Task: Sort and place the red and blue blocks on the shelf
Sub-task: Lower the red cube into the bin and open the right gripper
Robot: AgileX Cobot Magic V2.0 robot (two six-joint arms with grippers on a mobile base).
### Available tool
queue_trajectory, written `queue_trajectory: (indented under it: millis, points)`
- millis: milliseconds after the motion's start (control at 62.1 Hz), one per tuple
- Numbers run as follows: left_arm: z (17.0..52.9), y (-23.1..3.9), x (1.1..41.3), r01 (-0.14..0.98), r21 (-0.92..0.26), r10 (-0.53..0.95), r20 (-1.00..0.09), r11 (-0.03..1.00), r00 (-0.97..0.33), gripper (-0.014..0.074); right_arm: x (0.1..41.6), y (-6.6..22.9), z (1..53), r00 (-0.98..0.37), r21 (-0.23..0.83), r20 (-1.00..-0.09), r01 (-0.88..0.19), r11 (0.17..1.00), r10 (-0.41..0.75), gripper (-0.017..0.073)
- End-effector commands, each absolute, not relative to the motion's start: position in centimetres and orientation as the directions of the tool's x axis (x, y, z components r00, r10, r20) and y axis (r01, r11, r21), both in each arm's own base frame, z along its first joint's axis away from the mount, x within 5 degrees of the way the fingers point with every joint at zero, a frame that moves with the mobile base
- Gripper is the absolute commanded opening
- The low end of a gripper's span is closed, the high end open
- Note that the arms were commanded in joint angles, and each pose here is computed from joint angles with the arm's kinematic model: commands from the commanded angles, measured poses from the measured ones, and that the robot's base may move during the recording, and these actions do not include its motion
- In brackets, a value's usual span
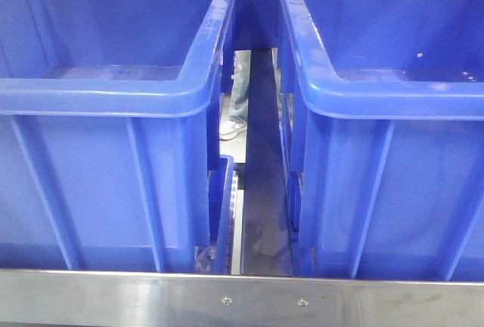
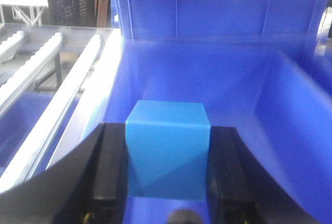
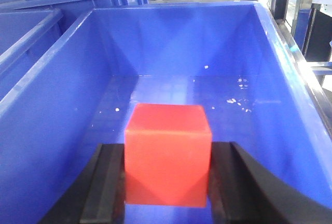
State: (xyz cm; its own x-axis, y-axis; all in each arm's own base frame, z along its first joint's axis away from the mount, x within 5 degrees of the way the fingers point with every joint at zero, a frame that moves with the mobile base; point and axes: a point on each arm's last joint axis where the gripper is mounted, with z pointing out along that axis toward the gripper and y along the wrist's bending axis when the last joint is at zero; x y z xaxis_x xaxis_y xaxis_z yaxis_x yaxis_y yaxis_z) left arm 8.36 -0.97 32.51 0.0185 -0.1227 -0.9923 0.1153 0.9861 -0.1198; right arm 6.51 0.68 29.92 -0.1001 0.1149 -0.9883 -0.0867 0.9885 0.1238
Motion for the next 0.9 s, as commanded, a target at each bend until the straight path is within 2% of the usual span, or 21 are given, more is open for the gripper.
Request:
queue_trajectory:
  millis: [0,145,516,628,806,886]
  points:
    - [34.8,-0.6,8.2,0.105,-0.145,-0.163,-0.967,0.984,0.196,0.0132,6.6,0.6,31.7,-0.01,0.109,-0.994,-0.087,0.99,0.108,0.0054]
    - [34.6,-0.7,8.4,0.105,-0.141,-0.157,-0.973,0.984,0.169,0.0132,7.3,0.8,31.3,-0.059,0.109,-0.993,-0.097,0.989,0.104,0.0048]
    - [35.9,-1.6,12.7,0.133,-0.11,-0.096,-0.989,0.985,-0.11,0.0132,12.6,1.7,33.8,-0.183,0.056,-0.983,-0.125,0.991,0.033,0.0048]
    - [35.9,-2.4,14.7,0.165,-0.111,-0.074,-0.974,0.98,-0.214,0.0132,14.6,2.0,34.1,-0.224,0.056,-0.974,-0.128,0.99,0.026,0.0048]
    - [35.6,-4.4,17.4,0.246,-0.114,-0.037,-0.953,0.962,-0.3,0.0132,17.1,2.3,33.8,-0.264,0.055,-0.964,-0.124,0.991,0.021,0.005]
    - [34.9,-5.4,18.5,0.28,-0.116,-0.014,-0.939,0.953,-0.342,0.0132,17.9,2.4,33.3,-0.281,0.055,-0.96,-0.123,0.991,0.018,0.0111]
